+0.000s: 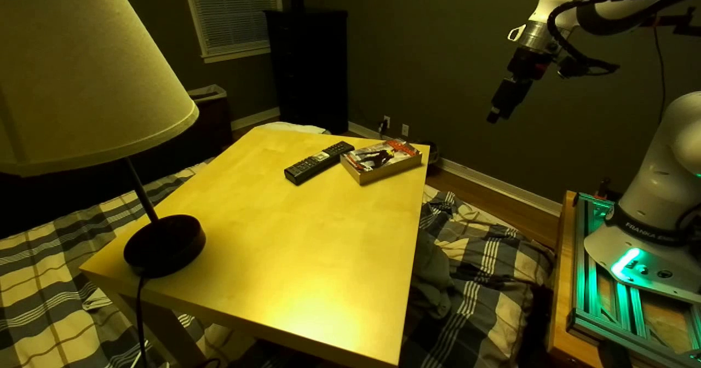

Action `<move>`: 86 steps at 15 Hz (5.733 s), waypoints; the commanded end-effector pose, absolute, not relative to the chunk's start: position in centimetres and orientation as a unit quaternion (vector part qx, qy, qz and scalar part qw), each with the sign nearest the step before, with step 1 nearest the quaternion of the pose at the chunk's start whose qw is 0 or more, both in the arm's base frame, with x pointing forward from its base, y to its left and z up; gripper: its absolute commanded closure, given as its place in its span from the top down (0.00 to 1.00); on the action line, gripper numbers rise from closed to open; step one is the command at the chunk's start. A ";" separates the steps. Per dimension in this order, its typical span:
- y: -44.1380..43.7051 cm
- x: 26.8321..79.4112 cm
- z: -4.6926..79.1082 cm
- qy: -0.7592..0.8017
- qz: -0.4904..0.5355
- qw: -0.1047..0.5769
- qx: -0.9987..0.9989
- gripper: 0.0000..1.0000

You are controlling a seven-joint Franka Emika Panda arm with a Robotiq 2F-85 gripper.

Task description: Press a button on the remote

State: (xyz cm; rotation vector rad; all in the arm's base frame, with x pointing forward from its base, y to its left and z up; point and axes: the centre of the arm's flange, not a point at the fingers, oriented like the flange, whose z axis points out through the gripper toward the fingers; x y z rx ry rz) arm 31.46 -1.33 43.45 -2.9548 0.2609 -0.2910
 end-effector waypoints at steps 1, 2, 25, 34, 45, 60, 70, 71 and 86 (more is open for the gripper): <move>-1.3 31.5 43.4 0.087 -0.097 0.080 -0.988 1.00; -1.3 31.5 43.4 0.087 -0.097 0.080 -0.988 1.00; 23.0 52.7 47.8 -0.210 -0.222 0.037 -0.951 0.71; 27.0 56.9 43.7 -0.247 -0.264 0.041 -0.931 0.08; 27.0 60.9 38.6 -0.224 -0.305 0.042 -0.925 0.00; 26.9 60.9 37.4 -0.217 -0.271 0.036 -0.937 0.00; 26.7 60.8 37.0 -0.218 -0.248 0.031 -0.943 0.00; 26.7 60.8 37.0 -0.217 -0.247 0.031 -0.944 0.00; 29.7 58.6 34.0 -0.279 -0.255 -0.064 -0.924 0.00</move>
